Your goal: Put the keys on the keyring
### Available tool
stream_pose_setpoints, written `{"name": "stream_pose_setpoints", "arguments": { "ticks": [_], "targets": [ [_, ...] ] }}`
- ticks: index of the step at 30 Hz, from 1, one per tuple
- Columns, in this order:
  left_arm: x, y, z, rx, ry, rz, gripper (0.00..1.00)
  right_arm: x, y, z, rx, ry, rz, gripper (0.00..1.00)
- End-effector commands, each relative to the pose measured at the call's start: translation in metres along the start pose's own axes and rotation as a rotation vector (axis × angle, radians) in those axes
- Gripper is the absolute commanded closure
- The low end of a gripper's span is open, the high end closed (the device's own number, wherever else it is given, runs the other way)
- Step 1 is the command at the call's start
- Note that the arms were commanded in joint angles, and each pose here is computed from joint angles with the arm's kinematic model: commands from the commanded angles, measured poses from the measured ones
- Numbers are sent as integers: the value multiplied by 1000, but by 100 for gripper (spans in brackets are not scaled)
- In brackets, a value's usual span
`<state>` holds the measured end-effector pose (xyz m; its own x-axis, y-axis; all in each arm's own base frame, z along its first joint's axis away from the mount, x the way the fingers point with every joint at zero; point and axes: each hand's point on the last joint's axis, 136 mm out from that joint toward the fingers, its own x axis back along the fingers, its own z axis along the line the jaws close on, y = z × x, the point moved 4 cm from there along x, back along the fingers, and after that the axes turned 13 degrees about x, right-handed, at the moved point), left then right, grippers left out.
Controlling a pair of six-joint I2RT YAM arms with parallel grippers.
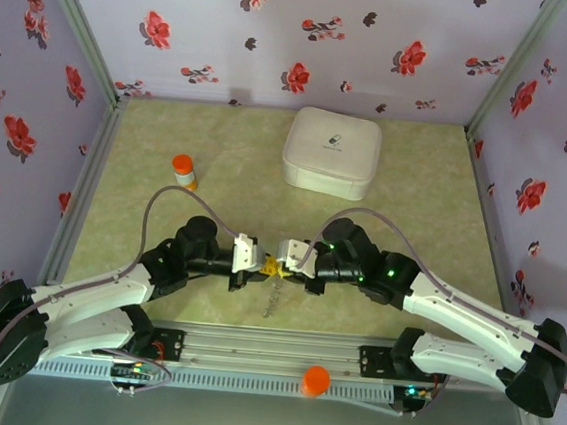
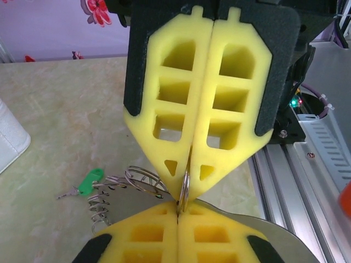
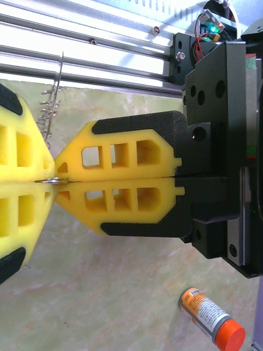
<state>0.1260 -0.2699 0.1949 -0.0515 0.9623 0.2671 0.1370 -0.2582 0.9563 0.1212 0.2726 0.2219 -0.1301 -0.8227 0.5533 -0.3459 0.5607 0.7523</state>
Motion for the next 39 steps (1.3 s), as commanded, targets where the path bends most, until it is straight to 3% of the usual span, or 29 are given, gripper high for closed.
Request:
{"name": "stream_pose_setpoints", "arguments": {
  "ticks": [1, 5, 15, 22, 27, 29, 31, 32, 35, 39],
  "targets": [
    [0, 21, -4, -73, -22, -67, 100, 11, 10, -10, 16, -75, -42, 74],
    [-1, 18, -4, -75, -23, -61, 100, 14, -1, -7, 34, -93, 8, 70],
    [-2, 17, -3, -73, -22, -53, 100, 8, -10, -5, 37, -72, 49, 82],
    [-2, 17, -3, -72, -24, -52, 100, 6, -10, -4, 33, -57, 52, 83],
    [-1, 17, -4, -74, -23, -54, 100, 4, -9, -3, 34, -42, 49, 99],
    [0, 17, -3, -71, -18, -56, 100, 4, -8, -3, 33, -38, 47, 100],
    [0, 17, -1, -65, 1, -58, 82, 4, -7, -3, 35, -36, 40, 100],
    [0, 17, -1, -65, 5, -60, 79, 5, -6, -4, 35, -38, 37, 100],
    [1, 16, -2, -61, 5, -59, 78, 4, -4, -4, 32, -33, 31, 100],
    [0, 18, -2, -64, 1, -62, 86, 1, -2, -4, 26, -18, 25, 100]
  ]
}}
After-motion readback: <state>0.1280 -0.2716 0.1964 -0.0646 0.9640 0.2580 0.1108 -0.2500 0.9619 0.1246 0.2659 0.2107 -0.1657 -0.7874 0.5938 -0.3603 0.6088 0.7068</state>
